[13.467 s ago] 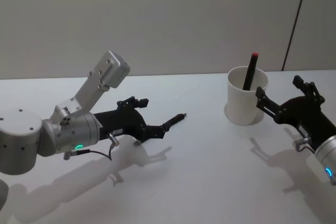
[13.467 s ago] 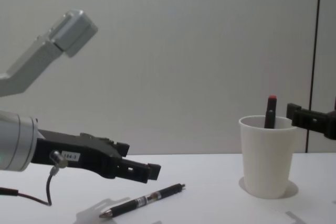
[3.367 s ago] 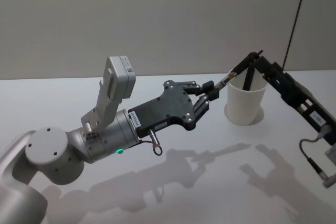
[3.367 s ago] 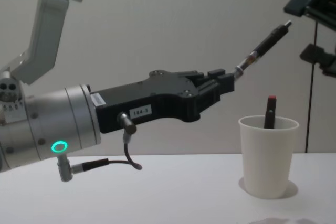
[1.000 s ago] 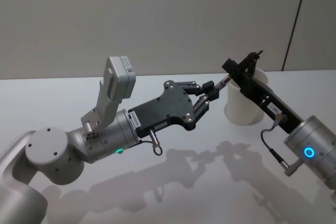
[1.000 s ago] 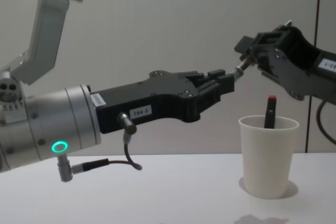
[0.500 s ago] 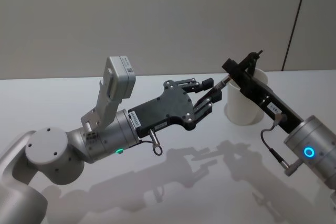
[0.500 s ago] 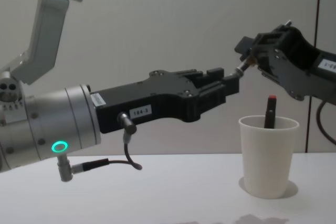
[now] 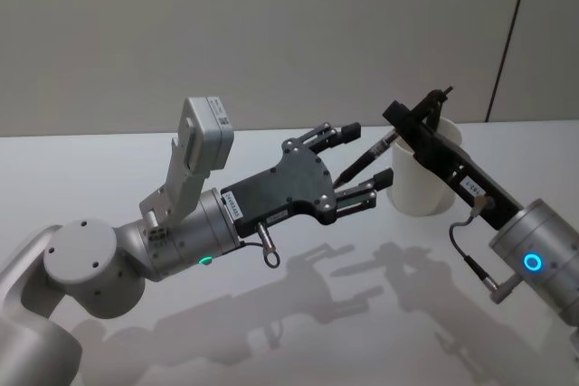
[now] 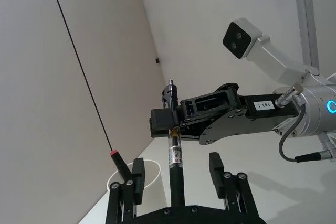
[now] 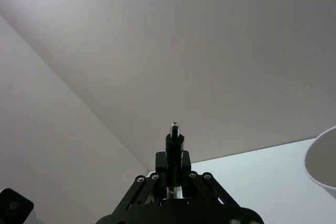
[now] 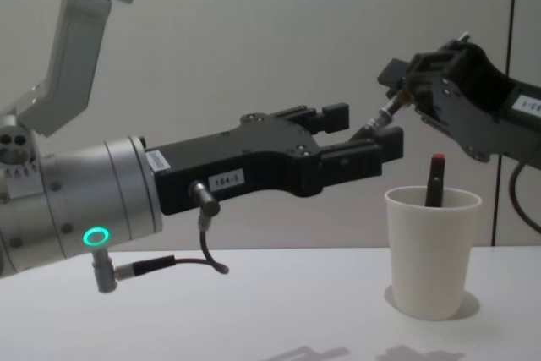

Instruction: Place the pen into the pen holder.

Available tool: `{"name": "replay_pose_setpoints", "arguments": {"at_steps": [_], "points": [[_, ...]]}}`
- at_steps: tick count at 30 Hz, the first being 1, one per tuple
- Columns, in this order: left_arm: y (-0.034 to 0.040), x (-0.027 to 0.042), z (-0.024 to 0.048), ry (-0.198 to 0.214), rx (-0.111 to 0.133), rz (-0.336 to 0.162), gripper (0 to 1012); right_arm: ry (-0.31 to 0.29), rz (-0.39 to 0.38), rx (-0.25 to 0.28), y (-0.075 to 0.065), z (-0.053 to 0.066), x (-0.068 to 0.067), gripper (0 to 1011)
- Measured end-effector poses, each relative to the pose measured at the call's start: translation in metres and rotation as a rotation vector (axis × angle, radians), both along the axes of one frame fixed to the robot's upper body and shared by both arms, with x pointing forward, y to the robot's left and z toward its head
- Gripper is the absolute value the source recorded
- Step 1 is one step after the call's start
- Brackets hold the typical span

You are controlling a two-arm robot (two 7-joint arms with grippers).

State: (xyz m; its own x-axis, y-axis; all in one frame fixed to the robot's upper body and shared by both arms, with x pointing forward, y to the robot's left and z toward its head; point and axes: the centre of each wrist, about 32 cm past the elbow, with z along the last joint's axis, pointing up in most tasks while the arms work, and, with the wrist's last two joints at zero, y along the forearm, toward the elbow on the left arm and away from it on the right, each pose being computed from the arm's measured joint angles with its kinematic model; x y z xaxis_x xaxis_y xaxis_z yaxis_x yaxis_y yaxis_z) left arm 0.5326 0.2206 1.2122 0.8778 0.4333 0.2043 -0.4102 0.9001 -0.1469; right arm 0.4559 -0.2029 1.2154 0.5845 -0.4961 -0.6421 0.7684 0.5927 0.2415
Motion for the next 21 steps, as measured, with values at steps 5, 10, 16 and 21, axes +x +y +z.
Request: {"name": "replay_pose_setpoints", "arguments": {"at_steps": [5,10,16,21], "points": [[0.0000,0.0000,0.0000,0.000,0.000,0.000,877,0.000,0.000,0.000,0.0000,0.0001,0.0000,131],[0.0000,0.0000,0.0000,0.000,0.000,0.000,1000,-0.001,0.001,0.000,0.0000,0.0001,-0.0001,131],[0.0000,0.0000,0.0000,0.000,0.000,0.000,1001,-0.016,-0.003,-0.007,-0.0014,0.0006,0.0004,132],[0.0000,0.0000,0.0000,0.000,0.000,0.000,1001,-0.050,-0.016,-0.041,-0.0049,0.0022,0.0014,131]]}}
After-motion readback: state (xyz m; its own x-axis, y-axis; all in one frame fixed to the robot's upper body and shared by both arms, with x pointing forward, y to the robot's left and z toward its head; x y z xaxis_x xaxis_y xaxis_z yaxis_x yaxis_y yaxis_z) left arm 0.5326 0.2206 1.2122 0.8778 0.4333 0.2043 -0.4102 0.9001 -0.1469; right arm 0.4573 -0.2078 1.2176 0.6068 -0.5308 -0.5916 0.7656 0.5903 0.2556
